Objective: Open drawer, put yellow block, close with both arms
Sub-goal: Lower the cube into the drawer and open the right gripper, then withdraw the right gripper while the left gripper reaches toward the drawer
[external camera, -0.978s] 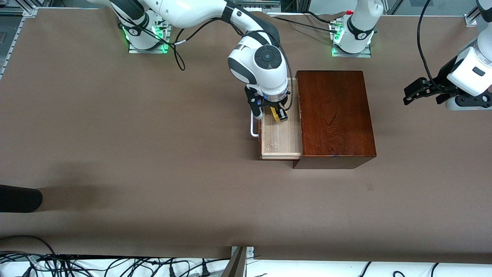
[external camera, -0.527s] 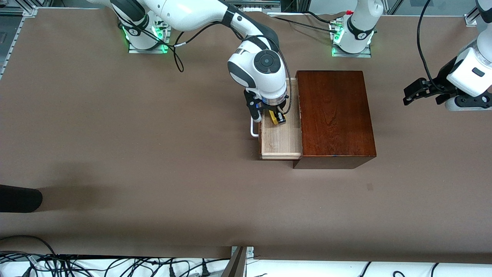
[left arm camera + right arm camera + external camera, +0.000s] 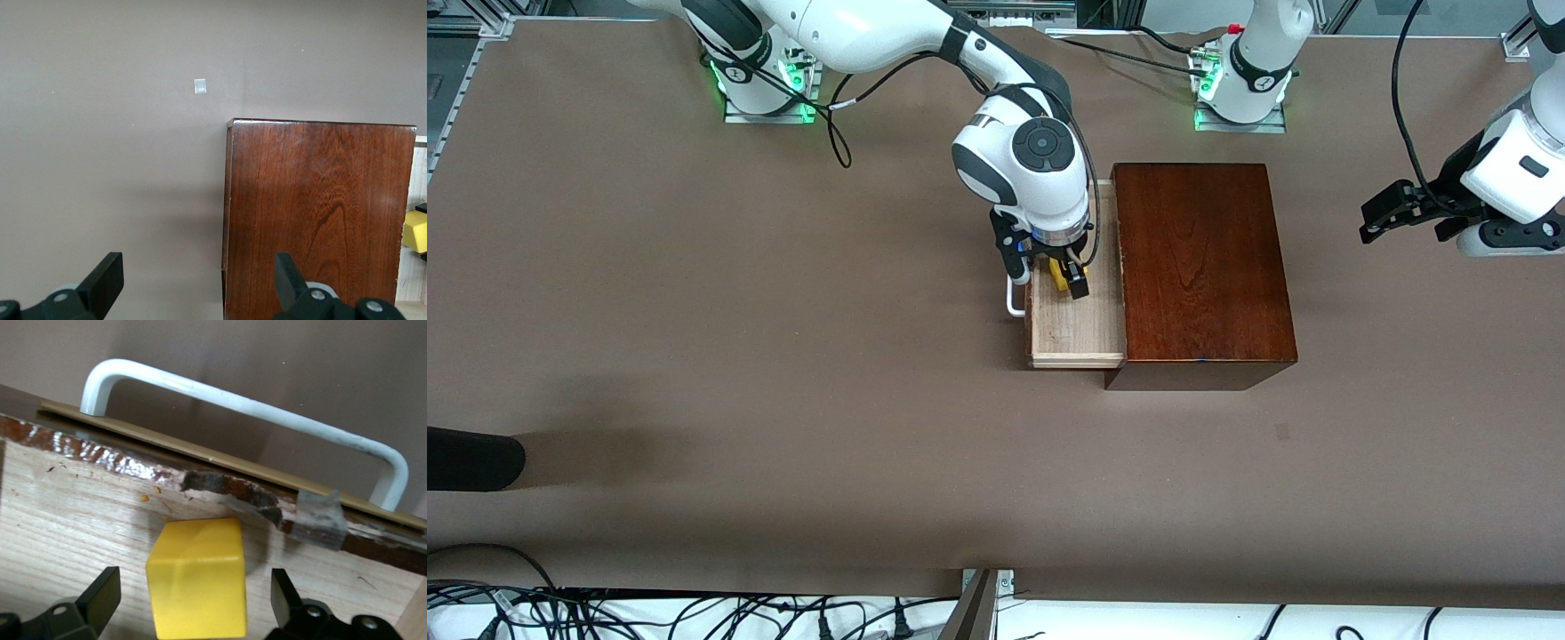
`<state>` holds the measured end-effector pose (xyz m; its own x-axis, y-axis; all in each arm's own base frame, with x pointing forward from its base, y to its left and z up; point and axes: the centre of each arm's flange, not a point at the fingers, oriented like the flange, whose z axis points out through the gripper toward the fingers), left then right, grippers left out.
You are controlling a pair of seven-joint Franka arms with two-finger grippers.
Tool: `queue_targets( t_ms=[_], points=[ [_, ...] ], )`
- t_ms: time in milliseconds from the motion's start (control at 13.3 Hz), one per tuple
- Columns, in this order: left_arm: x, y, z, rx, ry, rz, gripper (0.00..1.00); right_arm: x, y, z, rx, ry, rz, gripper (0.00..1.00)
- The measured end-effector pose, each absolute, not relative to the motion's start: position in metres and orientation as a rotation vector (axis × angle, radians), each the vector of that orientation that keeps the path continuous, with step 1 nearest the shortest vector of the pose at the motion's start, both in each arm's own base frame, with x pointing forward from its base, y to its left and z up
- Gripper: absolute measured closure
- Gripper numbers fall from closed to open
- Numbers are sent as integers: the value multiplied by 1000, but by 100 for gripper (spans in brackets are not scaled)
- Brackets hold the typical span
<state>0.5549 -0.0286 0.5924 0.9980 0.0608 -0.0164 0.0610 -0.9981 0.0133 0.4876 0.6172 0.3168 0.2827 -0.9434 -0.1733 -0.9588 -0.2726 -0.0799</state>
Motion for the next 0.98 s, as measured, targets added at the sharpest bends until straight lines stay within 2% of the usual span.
queue_targets(
  t_ms=[376, 677, 978],
  points=[
    [555, -29, 592, 3126, 94, -25, 0, 499, 607, 339, -2400, 1760, 114, 0],
    [565, -43, 576, 3130, 60, -55, 0, 519, 564, 430, -2579, 1541, 50, 0],
    [573, -57, 594, 3124, 31, 5, 0, 552, 455, 520, -2898, 1047, 101, 0]
  ],
)
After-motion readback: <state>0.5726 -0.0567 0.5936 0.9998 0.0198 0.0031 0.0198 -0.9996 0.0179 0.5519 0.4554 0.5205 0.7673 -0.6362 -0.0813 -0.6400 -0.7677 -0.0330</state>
